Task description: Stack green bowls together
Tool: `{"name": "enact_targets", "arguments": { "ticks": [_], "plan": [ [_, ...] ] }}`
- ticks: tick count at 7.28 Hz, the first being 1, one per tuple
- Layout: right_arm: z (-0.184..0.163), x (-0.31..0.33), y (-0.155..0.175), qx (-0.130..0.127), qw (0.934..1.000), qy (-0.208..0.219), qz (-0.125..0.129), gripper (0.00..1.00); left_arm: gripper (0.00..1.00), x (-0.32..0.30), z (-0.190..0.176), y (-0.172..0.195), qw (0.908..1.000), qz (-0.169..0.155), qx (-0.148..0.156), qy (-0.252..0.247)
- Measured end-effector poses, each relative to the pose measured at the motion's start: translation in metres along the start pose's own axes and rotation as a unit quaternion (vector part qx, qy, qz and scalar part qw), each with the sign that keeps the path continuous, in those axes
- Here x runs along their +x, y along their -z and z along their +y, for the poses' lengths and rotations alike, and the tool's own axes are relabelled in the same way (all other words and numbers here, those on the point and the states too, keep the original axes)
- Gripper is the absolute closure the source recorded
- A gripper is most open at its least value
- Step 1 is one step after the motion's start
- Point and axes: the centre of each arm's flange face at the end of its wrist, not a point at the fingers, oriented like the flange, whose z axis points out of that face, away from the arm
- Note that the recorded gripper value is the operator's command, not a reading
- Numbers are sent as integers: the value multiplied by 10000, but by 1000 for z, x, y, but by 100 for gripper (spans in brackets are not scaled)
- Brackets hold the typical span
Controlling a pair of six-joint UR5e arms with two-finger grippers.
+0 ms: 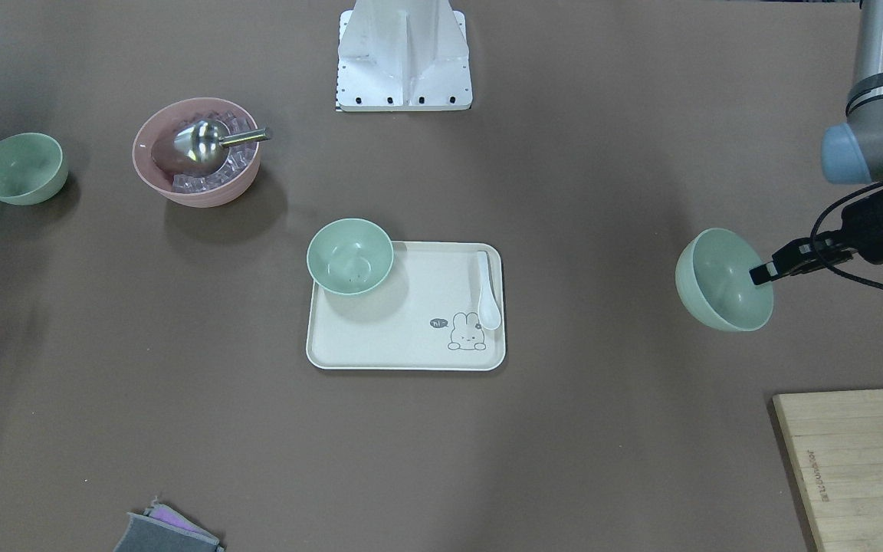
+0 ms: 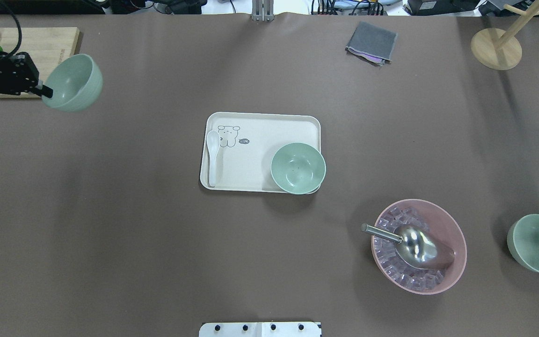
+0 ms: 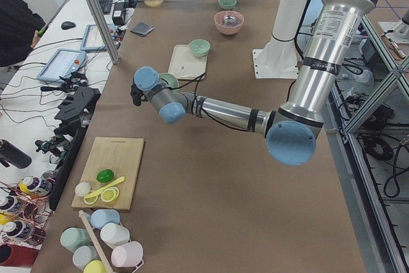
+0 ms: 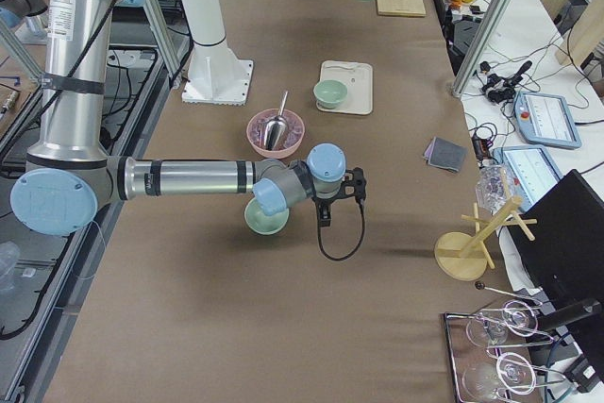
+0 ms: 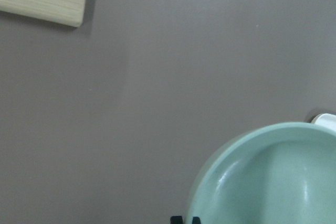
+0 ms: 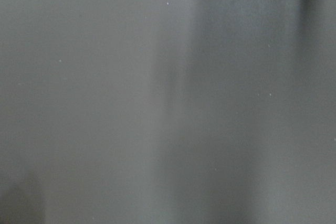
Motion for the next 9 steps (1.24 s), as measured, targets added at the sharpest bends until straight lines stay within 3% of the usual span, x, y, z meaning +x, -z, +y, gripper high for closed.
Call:
{"name": "enact_targets", "arguments": {
  "ticks": [2,5,7,9],
  "plan": [
    [46,24,-14,-147,9996,-231,5,0,100,72,8,-46,9994,-51,113,324],
    [77,40,-26,-375,9986,-365,63,0,100,175,53,-141,9977,-66,226,629],
    [83,36,-37,-542,9981,-294,73,5,100,209,66,-151,9970,52,217,746],
    [89,37,-54,-772,9966,-265,105,20,100,231,76,-157,9973,130,144,705]
  ]
}}
